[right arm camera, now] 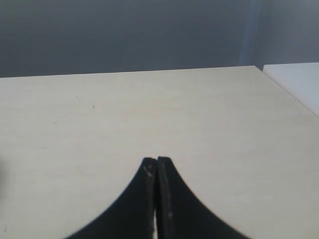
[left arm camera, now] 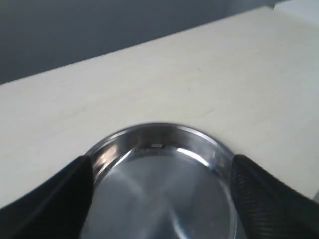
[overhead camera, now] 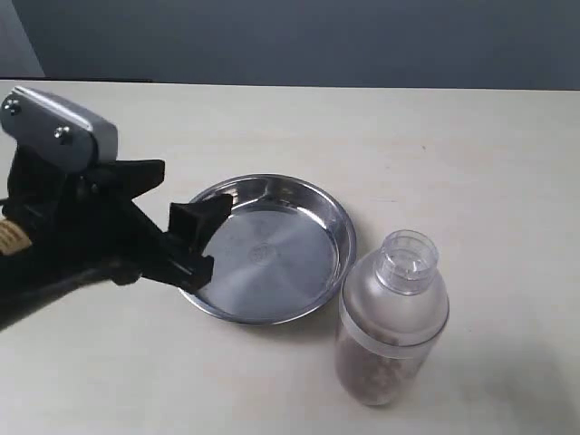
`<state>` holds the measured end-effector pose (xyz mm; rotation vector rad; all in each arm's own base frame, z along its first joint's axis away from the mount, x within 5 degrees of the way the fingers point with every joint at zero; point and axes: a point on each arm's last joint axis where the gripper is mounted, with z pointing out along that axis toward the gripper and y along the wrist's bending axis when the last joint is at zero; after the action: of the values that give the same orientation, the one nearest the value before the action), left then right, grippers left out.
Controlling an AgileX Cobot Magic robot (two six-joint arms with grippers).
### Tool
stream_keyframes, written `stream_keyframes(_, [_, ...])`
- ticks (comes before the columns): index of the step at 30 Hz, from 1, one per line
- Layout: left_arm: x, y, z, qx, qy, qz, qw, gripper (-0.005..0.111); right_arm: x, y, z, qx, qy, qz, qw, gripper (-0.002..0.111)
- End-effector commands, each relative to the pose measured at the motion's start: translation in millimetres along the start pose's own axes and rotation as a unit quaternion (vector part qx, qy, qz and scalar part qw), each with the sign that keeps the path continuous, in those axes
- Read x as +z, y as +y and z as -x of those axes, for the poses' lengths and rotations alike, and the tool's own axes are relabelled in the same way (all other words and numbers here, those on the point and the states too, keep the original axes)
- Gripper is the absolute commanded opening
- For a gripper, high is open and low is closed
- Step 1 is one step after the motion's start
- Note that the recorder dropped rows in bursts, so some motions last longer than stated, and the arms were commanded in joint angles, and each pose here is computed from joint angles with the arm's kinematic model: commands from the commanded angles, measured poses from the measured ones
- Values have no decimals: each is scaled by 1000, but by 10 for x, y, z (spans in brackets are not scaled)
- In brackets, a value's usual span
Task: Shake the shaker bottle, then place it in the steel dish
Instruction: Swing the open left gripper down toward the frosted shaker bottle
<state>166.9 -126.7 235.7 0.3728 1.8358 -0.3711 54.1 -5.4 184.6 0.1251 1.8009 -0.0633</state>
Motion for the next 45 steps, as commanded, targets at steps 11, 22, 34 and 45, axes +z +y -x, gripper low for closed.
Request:
stream_keyframes(11, [139,-228,-596,6,-18,-122,992,37,-2,-2,11,0,-9,-2,1000,-1])
stream_keyframes(22, [109,-359,-778,26,9,-206,978,73,-2,-2,11,0,-9,-2,1000,-1])
stream_keyframes(34, [247,-459,-1021,2,9,-254,967,91,-2,-2,11,0,-9,-2,1000,-1])
stream_keyframes(45, [498,-556,-1338,3,66,-277,959,102,-2,-2,11,0,-9,-2,1000,-1])
